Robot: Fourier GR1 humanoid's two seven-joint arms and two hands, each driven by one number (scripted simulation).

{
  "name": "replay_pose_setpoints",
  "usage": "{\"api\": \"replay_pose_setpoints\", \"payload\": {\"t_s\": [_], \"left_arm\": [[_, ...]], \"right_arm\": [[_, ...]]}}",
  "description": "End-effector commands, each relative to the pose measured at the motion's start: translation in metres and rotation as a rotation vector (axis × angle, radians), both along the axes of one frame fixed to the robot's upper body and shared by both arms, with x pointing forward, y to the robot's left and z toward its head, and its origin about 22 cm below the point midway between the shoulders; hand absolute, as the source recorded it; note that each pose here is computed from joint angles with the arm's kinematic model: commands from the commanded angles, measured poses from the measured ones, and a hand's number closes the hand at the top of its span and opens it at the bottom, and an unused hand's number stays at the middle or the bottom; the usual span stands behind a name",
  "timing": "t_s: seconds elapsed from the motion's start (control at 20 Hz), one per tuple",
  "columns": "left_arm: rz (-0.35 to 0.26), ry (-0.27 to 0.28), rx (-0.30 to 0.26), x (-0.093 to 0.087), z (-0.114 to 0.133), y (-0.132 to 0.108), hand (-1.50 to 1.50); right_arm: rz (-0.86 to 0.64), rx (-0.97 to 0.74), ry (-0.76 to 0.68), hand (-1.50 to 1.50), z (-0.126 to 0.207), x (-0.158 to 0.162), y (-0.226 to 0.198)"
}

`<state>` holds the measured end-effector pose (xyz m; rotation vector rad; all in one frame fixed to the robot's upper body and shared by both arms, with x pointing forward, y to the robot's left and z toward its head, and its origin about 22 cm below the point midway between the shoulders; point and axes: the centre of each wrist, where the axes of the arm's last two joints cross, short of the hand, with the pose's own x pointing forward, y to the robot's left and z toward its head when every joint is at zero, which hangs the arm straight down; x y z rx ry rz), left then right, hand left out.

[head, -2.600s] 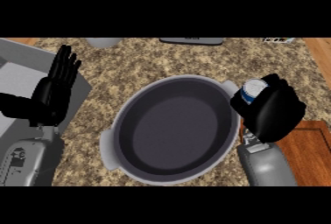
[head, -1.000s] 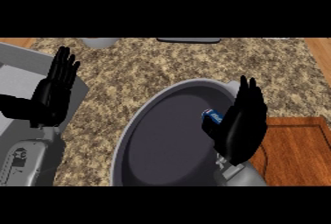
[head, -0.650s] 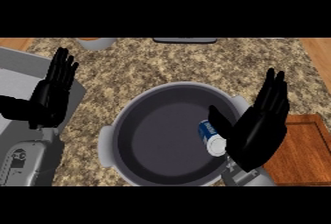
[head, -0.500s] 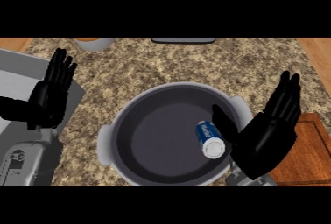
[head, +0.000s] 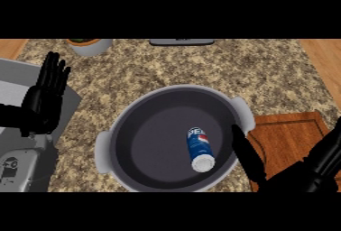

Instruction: Pick the can from the cutting board and place it in the pot

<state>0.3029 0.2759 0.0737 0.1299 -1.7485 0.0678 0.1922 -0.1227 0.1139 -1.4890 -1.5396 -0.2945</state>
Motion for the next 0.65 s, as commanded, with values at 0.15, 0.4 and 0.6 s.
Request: {"api": "replay_pose_setpoints", "payload": {"t_s": [0.15,0.4,0.6], "left_arm": [[0.029,0.007,0.008,-0.006,-0.009,0.004,0.0],[0.04,0.01,0.002,-0.009,0.0,0.01,0.0],[0.05,0.008,0.009,-0.011,-0.011,0.005,0.0]], "right_arm": [[-0.074,0.273,-0.092,-1.5,-0.003,-0.049,-0.003],[-0.067,0.275,-0.079,-1.5,-0.009,-0.083,-0.002],[-0.072,0.286,-0.093,-1.5,-0.001,-0.109,-0.004]]}}
